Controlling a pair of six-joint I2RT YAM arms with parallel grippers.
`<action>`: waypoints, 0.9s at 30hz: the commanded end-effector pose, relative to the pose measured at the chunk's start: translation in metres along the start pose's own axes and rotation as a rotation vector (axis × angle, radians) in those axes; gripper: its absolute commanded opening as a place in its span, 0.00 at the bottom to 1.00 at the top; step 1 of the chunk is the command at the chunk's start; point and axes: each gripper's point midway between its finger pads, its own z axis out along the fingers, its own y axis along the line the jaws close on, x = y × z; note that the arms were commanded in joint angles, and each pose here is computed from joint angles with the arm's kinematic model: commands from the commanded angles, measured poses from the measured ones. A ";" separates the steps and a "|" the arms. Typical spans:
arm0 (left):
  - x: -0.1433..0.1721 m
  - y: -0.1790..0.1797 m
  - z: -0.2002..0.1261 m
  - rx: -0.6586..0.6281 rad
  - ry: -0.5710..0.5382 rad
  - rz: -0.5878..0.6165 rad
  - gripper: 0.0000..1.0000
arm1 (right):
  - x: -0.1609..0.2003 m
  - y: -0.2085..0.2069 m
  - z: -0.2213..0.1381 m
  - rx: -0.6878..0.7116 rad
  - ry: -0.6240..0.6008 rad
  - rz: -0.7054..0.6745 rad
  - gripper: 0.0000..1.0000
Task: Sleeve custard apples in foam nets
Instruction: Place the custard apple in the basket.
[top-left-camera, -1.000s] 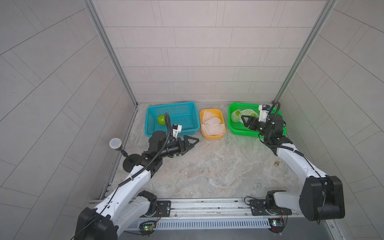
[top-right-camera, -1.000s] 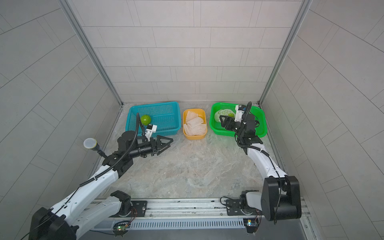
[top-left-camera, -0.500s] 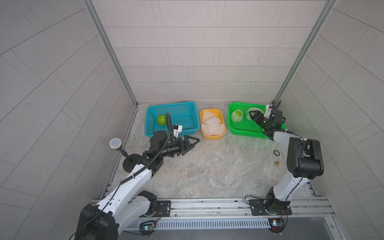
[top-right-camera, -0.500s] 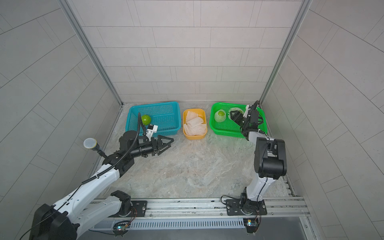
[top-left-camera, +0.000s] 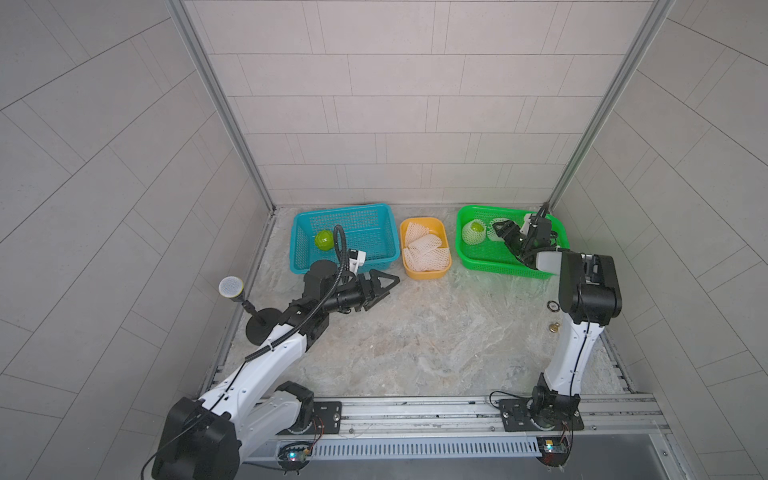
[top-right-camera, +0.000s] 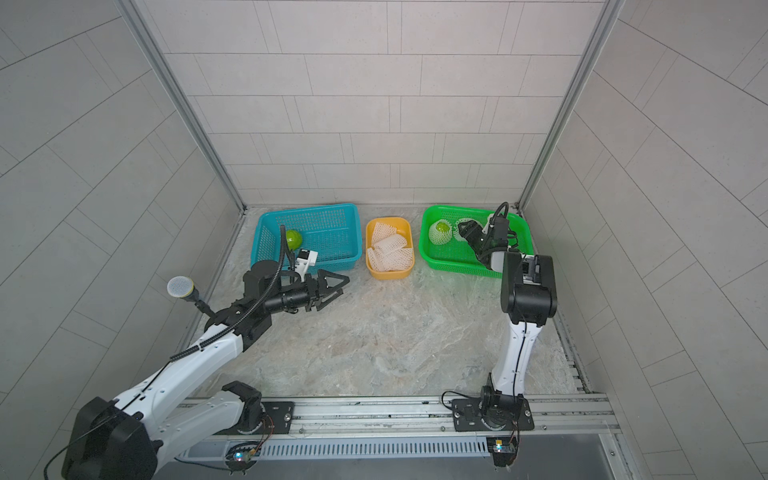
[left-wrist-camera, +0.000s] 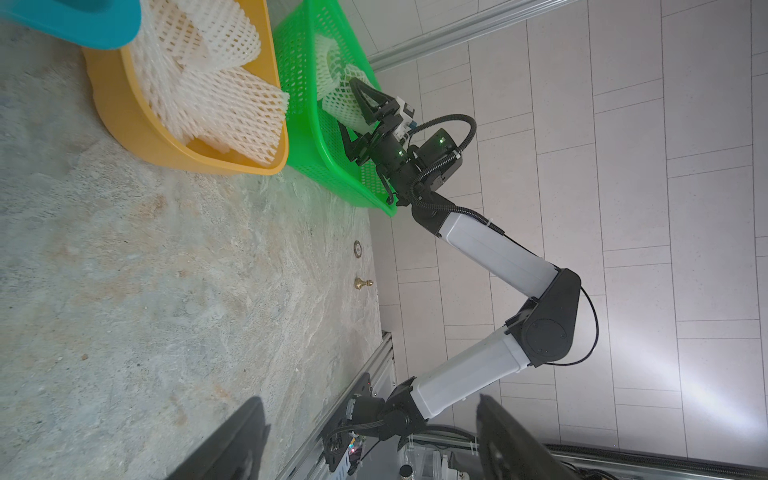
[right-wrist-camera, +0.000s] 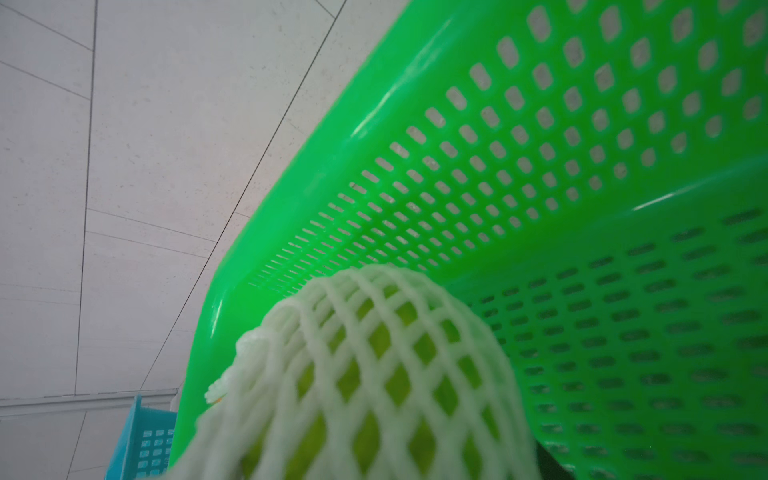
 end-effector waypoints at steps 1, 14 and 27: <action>-0.001 -0.001 0.001 0.013 -0.008 0.020 0.84 | 0.000 -0.006 0.004 0.024 0.011 0.054 0.78; 0.000 -0.001 -0.002 0.012 -0.018 0.018 0.84 | 0.010 -0.020 0.006 0.131 0.098 0.130 0.97; 0.000 -0.005 -0.007 0.013 -0.037 0.026 0.84 | 0.004 0.016 -0.045 0.131 0.093 0.078 1.00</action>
